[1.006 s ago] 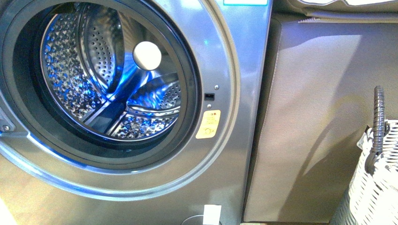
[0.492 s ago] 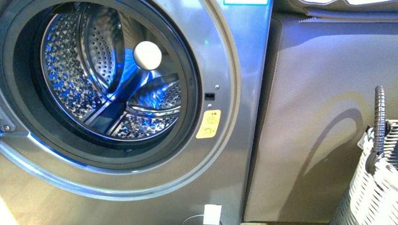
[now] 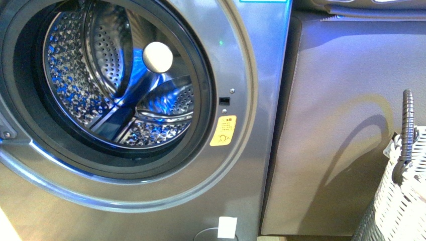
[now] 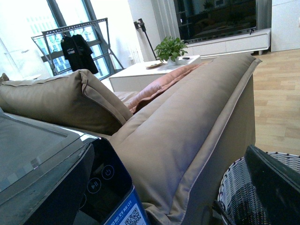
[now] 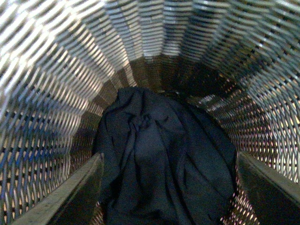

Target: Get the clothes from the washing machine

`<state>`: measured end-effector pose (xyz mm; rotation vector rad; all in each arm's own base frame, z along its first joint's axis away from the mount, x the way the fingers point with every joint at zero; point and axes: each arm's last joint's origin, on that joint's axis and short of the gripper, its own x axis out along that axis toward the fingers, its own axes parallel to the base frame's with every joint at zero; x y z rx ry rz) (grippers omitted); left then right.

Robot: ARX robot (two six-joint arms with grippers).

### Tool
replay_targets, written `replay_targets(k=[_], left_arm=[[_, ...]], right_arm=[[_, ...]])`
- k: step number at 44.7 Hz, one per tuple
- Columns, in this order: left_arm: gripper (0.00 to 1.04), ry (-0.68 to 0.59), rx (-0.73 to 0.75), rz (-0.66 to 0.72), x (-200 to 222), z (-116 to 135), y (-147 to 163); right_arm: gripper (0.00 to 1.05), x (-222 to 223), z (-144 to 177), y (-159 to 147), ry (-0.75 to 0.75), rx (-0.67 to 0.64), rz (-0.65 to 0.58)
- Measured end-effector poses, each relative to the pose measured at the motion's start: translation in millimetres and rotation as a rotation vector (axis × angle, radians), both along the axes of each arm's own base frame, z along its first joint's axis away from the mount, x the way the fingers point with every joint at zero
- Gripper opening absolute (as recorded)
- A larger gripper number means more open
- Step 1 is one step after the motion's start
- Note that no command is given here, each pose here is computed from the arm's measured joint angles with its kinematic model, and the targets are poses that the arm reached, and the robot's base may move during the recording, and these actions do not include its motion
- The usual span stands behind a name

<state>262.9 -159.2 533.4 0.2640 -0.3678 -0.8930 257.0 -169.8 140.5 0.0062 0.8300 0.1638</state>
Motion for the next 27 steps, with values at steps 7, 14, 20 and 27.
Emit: replay_targets(k=[7, 14, 20, 27], left_arm=[[0.98, 0.000, 0.000, 0.000, 0.0, 0.0, 0.0], [0.98, 0.000, 0.000, 0.000, 0.1, -0.1, 0.0], [0.98, 0.000, 0.000, 0.000, 0.0, 0.0, 0.0], [0.98, 0.000, 0.000, 0.000, 0.1, -0.1, 0.0]], right_arm=[[0.97, 4.0, 33.9, 8.3, -0.178, 0.015, 0.006], [0.97, -1.5, 95.7, 31.3, -0.469, 0.011, 0.012], [0.97, -17.7, 151.8, 53.3, -0.726, 0.037, 0.001], [0.97, -41.4, 186.7, 74.8, -0.935, 0.126, -0.008]])
